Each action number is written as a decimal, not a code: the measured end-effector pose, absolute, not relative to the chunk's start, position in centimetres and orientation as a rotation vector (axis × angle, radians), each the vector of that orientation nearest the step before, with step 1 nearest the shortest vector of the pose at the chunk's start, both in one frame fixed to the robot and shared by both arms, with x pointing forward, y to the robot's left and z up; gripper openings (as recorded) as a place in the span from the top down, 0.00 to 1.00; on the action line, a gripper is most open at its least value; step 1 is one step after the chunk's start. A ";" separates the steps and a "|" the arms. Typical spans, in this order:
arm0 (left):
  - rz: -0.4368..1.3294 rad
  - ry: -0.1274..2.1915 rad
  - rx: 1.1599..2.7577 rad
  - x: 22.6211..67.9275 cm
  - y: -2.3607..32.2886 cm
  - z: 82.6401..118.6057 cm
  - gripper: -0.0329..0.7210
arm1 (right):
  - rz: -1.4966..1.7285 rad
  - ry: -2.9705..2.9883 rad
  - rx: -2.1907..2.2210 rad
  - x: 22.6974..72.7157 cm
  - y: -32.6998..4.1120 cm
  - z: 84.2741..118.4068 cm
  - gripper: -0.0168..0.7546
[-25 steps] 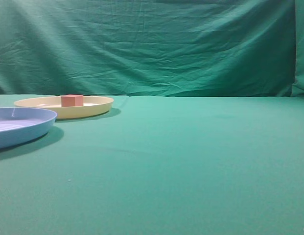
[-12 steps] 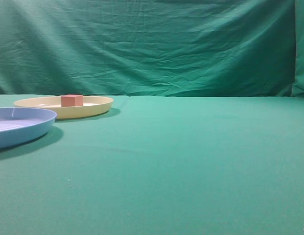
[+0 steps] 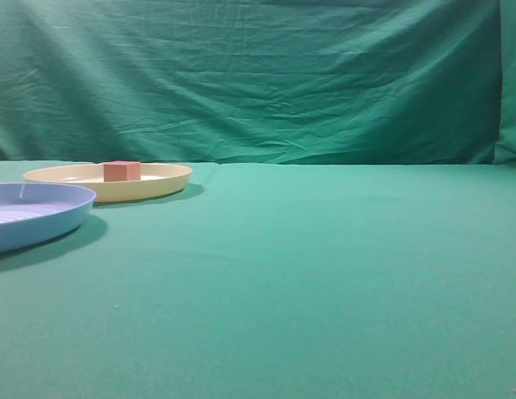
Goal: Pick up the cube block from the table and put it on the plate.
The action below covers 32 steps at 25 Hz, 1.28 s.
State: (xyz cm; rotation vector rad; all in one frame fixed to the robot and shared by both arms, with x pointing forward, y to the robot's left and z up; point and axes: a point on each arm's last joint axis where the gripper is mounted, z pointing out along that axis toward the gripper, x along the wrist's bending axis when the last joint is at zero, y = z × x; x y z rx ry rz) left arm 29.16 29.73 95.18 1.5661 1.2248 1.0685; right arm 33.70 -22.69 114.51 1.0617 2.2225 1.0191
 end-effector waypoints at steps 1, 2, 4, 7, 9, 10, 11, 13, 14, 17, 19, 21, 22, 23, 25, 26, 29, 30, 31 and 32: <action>1.068 1.225 1.566 29.2 29.7 95.2 0.96 | 1.060 2.170 1.065 33.3 -23.3 114.1 0.98; 1.068 1.225 1.566 29.2 29.7 95.2 0.96 | 1.091 2.116 1.073 33.0 -24.0 113.7 0.98; 1.068 1.225 1.566 29.2 29.7 95.2 0.96 | 1.124 2.004 1.115 32.6 -25.2 112.3 0.98; 1.068 1.225 1.566 29.2 29.7 95.2 0.96 | 1.148 1.843 1.181 32.1 -26.7 110.1 0.98; 1.068 1.225 1.566 29.2 29.7 95.2 0.96 | 1.155 1.738 1.211 31.5 -27.6 108.5 0.98; 1.068 1.225 1.566 29.2 29.7 95.2 0.96 | 1.148 1.694 1.234 31.4 -28.0 107.5 0.98; 1.068 1.225 1.566 29.2 29.7 95.2 0.96 | 1.145 1.647 1.253 31.1 -28.3 106.4 0.98; 1.068 1.225 1.566 29.2 29.7 95.2 0.96 | 1.133 1.571 1.281 30.6 -28.9 104.4 0.98; 1.068 1.225 1.566 29.2 29.7 95.2 0.96 | 1.118 1.543 1.299 30.4 -29.1 103.2 0.98; 1.068 1.225 1.566 29.2 29.7 95.2 0.96 | 1.095 1.480 1.320 29.8 -29.5 100.3 0.98; 1.068 1.225 1.566 29.2 29.7 95.2 0.96 | 1.084 1.465 1.331 29.5 -29.7 98.5 0.98; 1.068 1.225 1.566 29.2 29.7 95.2 0.96 | 1.070 1.468 1.346 29.3 -29.8 96.7 0.98; 1.068 1.225 1.566 29.2 29.7 95.2 0.96 | 1.070 1.467 1.345 29.2 -29.8 95.9 0.98; 1.068 1.225 1.566 29.2 29.7 95.2 0.96 | 1.065 1.468 1.350 29.2 -29.8 95.4 0.98; 1.068 1.225 1.566 29.2 29.7 95.2 0.96 | 1.054 1.477 1.362 29.2 -29.8 94.8 0.98; 1.068 1.225 1.566 29.2 29.7 95.2 0.96 | 1.054 1.477 1.362 29.2 -29.8 94.7 0.98; 1.068 1.225 1.566 29.2 29.7 95.2 0.96 | 1.047 1.483 1.370 29.1 -29.8 94.6 0.98; 1.068 1.225 1.566 29.2 29.7 95.2 0.96 | 1.045 1.485 1.371 29.1 -29.8 94.6 0.98; 1.068 1.225 1.566 29.2 29.7 95.2 0.96 | 1.045 1.485 1.371 29.1 -29.8 94.6 0.98; 1.068 1.225 1.566 29.2 29.7 95.2 0.96 | 1.043 1.487 1.374 29.1 -29.8 94.6 0.98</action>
